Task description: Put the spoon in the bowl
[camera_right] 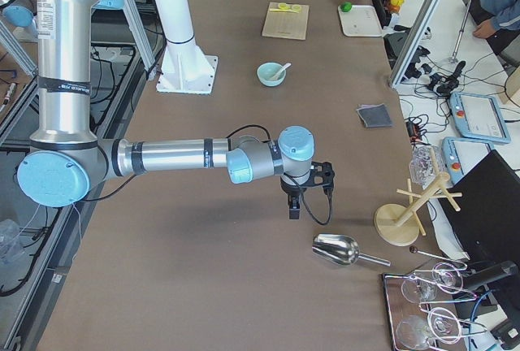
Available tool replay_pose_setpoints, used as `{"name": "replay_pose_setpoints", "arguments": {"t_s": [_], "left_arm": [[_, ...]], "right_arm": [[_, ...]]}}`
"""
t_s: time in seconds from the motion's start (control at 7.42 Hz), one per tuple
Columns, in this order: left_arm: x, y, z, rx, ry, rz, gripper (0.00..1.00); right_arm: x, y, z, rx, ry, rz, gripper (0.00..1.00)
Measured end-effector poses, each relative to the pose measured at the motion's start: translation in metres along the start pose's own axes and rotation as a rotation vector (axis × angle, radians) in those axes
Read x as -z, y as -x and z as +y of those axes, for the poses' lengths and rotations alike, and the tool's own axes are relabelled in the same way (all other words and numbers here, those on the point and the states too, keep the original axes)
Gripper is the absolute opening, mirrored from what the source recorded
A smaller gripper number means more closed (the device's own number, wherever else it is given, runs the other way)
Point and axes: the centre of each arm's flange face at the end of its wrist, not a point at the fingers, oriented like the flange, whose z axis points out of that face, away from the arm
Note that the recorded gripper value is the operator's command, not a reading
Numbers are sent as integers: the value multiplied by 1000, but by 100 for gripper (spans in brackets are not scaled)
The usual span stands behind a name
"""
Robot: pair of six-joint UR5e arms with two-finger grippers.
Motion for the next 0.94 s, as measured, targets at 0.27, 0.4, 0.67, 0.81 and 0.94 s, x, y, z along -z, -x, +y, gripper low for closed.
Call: {"name": "replay_pose_setpoints", "arguments": {"t_s": [0.27,0.4,0.67,0.81,0.94], "left_arm": [[-18,90,60,-6,39,42,98],[-20,109,70,-5,21,45,98],[-25,128,78,11,8,45,98],[-28,132,78,19,12,49,98],[-29,134,79,28,11,72,98]], "right_arm": [[13,-23,4,9,10,9,100],[16,-26,6,8,10,10,100],[17,-28,7,8,10,10,100],[17,-27,6,8,9,9,100],[18,-27,6,9,8,9,100]]}}
